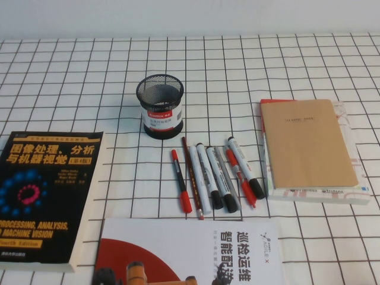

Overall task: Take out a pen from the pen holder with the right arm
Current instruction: 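Take a marker out of the pen holder and lay it on the table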

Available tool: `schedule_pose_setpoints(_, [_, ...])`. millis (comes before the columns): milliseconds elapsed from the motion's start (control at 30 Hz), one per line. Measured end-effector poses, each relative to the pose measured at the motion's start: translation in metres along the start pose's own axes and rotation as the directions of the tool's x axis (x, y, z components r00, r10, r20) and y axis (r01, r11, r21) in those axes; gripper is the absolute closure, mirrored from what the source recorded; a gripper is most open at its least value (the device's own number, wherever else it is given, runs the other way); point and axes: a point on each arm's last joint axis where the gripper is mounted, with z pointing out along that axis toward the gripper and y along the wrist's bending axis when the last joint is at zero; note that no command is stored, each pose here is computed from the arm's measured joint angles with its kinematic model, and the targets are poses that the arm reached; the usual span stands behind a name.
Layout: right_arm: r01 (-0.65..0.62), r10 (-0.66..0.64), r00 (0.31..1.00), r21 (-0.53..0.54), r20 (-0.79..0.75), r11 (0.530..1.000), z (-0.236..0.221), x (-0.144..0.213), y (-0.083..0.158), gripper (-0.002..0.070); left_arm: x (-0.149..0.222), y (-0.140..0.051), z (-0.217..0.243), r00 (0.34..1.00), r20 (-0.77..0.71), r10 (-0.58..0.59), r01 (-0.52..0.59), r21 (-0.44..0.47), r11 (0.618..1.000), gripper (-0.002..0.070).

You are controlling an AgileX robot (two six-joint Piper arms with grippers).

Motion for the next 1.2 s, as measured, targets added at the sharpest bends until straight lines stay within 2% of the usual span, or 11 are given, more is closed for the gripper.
schedule_pose_setpoints(133, [-0.003,0.003,1.0,-0.006,-0.001,1.0,-0.003,0.002,0.0,0.0692,0.0,0.0,0.0,1.0,0.0,0.0,0.0,0.0,1.0,0.0679])
schedule_pose_setpoints(433, [0.014,-0.014,0.988,-0.004,-0.152,1.0,-0.003,0.017,0.0,0.0692,0.0,0.0,0.0,1.0,0.0,0.0,0.0,0.0,1.0,0.0679])
schedule_pose_setpoints(1200, [0.03,-0.03,0.987,-0.001,-0.16,1.0,-0.004,0.017,0.0,0.0692,0.0,0.0,0.0,1.0,0.0,0.0,0.0,0.0,1.0,0.0679])
